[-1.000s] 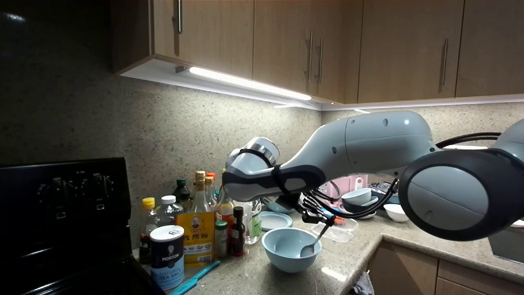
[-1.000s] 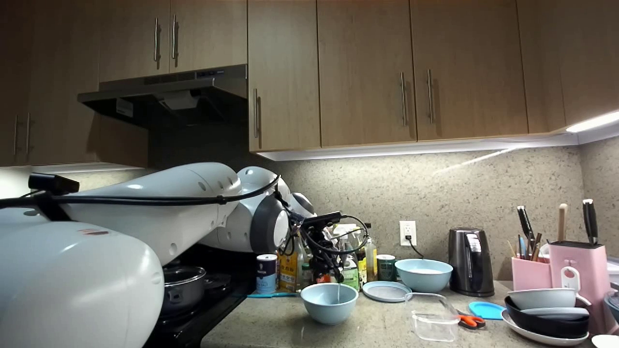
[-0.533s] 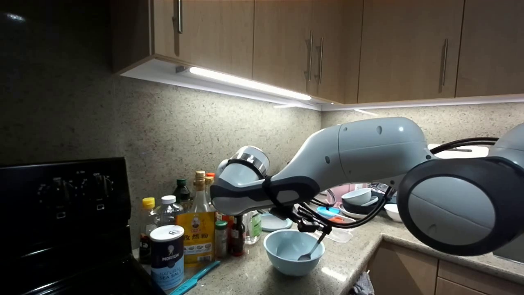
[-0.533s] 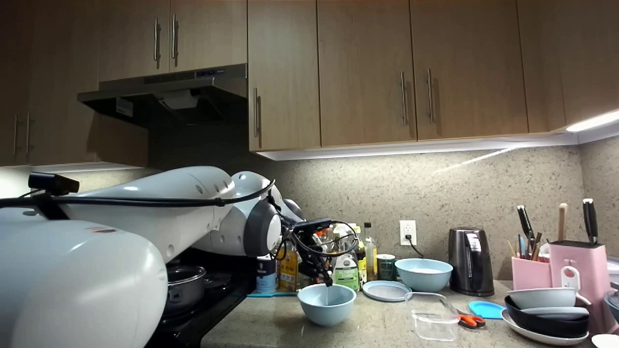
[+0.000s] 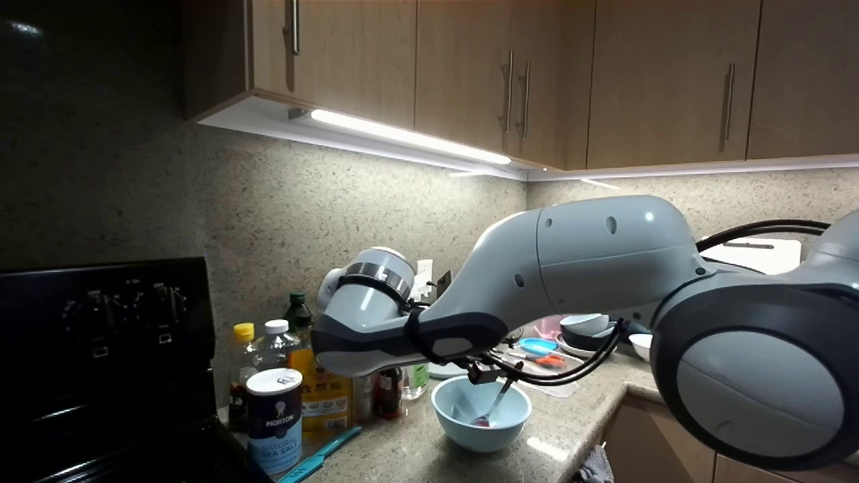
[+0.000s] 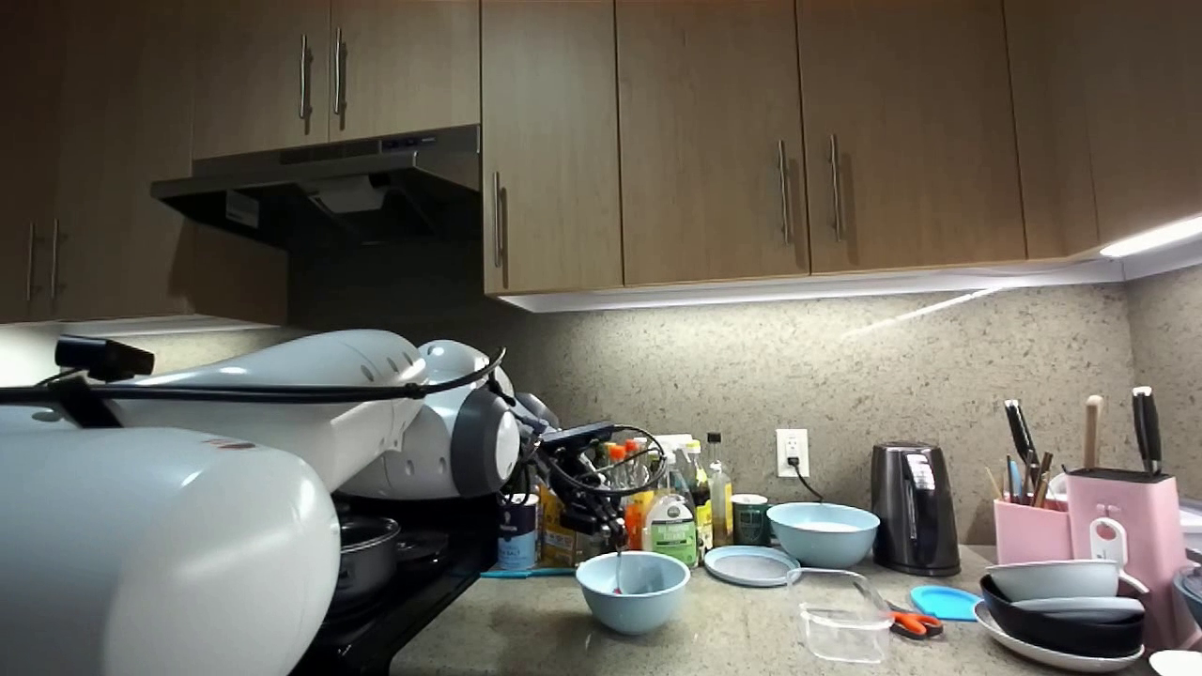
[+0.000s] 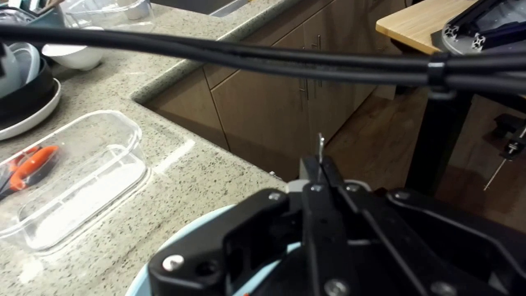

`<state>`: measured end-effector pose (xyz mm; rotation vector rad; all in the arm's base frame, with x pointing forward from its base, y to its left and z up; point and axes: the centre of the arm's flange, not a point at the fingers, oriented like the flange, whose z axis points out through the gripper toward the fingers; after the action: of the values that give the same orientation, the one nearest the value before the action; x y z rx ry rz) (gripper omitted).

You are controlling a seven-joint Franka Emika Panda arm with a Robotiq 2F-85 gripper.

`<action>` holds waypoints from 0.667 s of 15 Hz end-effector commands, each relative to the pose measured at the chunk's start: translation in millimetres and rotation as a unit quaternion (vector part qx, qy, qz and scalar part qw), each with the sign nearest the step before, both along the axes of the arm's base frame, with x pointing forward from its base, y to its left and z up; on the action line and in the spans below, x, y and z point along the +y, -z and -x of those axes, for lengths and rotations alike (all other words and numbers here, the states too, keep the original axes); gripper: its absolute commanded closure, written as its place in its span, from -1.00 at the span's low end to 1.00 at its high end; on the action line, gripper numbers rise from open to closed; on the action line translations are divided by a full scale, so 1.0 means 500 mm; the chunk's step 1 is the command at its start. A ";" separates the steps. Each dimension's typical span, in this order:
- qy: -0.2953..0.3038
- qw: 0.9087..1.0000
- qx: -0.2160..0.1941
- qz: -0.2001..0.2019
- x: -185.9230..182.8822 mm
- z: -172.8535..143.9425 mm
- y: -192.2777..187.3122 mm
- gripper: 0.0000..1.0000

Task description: Use the spoon to stir the contents in the bowl

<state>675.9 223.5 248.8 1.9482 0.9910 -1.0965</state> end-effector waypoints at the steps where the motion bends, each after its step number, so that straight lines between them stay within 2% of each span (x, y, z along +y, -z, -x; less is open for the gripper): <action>1: -0.028 0.999 -0.029 0.000 0.012 -0.036 -0.027 0.99; 7: -0.041 0.993 -0.109 -0.006 -0.022 -0.089 -0.094 0.99; 10: -0.035 0.990 -0.135 -0.009 -0.058 -0.114 -0.118 0.99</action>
<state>711.5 207.2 297.1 1.9639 0.9432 -0.8168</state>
